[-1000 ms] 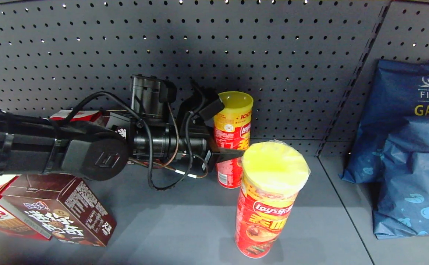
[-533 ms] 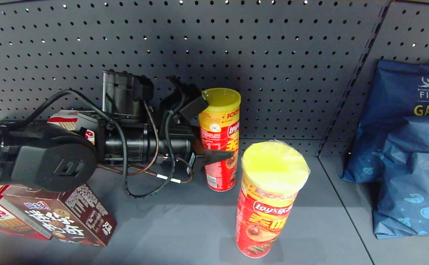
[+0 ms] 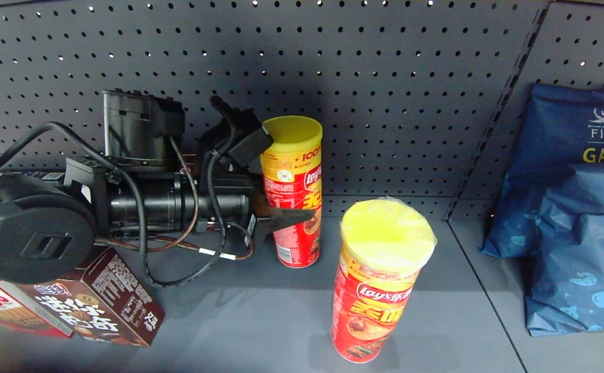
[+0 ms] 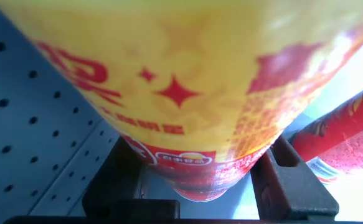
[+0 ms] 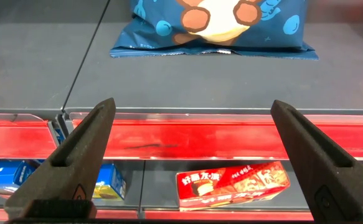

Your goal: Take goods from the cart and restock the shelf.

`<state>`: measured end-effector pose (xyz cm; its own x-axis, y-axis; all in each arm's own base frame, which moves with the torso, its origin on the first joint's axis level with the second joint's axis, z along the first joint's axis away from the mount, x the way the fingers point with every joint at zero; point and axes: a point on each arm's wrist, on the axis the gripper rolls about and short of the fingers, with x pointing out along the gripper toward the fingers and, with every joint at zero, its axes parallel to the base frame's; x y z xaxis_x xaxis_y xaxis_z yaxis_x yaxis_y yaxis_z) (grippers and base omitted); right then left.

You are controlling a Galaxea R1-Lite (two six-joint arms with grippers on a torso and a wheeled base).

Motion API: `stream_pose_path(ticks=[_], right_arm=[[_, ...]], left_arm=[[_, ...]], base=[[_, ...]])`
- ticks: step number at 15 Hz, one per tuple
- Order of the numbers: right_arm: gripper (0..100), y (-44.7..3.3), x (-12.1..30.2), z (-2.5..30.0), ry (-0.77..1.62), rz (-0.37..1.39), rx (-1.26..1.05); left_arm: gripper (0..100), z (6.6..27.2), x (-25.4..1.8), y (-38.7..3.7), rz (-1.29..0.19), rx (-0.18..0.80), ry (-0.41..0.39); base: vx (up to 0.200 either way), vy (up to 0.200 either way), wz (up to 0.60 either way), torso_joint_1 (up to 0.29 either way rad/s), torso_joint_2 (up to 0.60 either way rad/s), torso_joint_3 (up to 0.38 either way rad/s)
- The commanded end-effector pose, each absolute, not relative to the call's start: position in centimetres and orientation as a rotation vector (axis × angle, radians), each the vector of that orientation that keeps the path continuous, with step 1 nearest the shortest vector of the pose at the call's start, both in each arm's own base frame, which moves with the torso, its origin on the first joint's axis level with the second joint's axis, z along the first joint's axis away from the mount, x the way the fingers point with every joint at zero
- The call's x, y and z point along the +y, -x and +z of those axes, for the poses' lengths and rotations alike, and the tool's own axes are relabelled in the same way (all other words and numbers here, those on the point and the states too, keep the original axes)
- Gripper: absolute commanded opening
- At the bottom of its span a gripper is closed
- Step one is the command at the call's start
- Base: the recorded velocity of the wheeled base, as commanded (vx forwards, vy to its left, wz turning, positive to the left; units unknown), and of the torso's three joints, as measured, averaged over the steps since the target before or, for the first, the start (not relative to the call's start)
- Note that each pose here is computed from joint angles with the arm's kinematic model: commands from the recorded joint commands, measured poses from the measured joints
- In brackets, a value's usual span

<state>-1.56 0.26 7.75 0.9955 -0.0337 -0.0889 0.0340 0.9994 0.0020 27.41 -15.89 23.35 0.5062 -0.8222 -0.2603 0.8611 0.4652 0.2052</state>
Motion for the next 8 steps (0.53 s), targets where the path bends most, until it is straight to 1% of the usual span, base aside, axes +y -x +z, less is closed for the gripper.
stream_pose_path(ticks=[1,2,5,6,8], right_arm=[[100,1.6,0.3,7.8,-0.003,-0.034,0.089],[100,1.6,0.3,7.8,-0.003,-0.034,0.089],[100,1.5,0.3,7.8,-0.003,-0.034,0.090],[100,1.5,0.3,7.8,-0.003,-0.034,0.090],[100,1.5,0.3,7.8,-0.003,-0.034,0.090]], left_arm=[[0,23.9,-15.7,-27.2,-1.033,0.113,-0.329],[0,24.0,-15.8,-27.5,-1.031,0.109,-0.329],[0,23.4,-16.1,-28.1,-1.034,0.125,-0.327],[0,23.1,-16.4,-28.5,-1.035,0.132,-0.320],[0,22.9,-17.0,-29.3,-1.034,0.114,-0.292]], base=[[0.000,0.000,0.00,0.000,0.00,0.000],[0.000,0.000,0.00,0.000,0.00,0.000],[0.000,0.000,0.00,0.000,0.00,0.000],[0.000,0.000,0.00,0.000,0.00,0.000],[0.000,0.000,0.00,0.000,0.00,0.000]])
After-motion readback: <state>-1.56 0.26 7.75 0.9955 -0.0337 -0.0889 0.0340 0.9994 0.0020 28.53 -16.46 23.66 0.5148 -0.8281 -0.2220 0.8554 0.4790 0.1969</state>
